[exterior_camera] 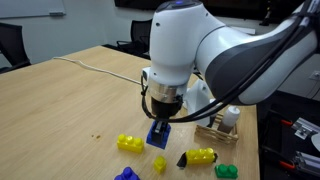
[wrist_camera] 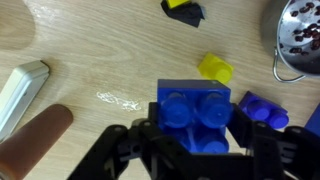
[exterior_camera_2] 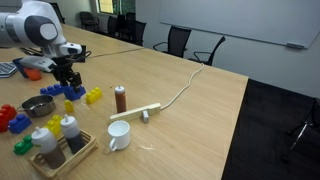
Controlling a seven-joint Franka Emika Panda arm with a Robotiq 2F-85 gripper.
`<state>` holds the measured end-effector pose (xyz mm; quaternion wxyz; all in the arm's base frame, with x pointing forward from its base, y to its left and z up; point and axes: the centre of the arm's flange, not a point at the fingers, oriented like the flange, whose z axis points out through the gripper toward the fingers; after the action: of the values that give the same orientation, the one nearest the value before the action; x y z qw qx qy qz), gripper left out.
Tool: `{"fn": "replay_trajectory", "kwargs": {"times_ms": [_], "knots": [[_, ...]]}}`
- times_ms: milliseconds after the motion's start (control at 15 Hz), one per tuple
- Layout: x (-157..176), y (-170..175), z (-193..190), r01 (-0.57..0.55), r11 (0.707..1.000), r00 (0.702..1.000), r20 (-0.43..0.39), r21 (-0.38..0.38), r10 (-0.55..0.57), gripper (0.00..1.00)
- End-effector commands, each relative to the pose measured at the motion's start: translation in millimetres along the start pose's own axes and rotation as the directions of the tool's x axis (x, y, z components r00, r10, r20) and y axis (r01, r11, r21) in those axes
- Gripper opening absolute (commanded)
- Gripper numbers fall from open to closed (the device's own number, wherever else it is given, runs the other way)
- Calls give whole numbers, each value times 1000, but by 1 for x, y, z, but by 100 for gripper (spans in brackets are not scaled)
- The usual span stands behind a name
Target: Take the blue block on the right and place it on top of the blue block at the center
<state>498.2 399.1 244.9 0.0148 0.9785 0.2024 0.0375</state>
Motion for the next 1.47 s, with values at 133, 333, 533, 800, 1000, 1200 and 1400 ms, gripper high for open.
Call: {"fn": "replay_trajectory", "kwargs": {"times_ms": [133, 333, 533, 800, 1000, 1200, 1400], "knots": [[16, -12, 6, -36, 999, 999, -9, 15, 36, 68], [21, -15, 11, -40, 999, 999, -5, 15, 40, 68], [22, -14, 10, -42, 999, 999, -6, 14, 42, 68], [34, -33, 15, -39, 998, 998, 45, 48, 37, 43], [49, -54, 23, -101, 993, 993, 75, 64, 96, 43], [68, -66, 37, -144, 988, 986, 88, 54, 138, 43], [84, -76, 42, -175, 984, 982, 82, 40, 172, 43]]}}
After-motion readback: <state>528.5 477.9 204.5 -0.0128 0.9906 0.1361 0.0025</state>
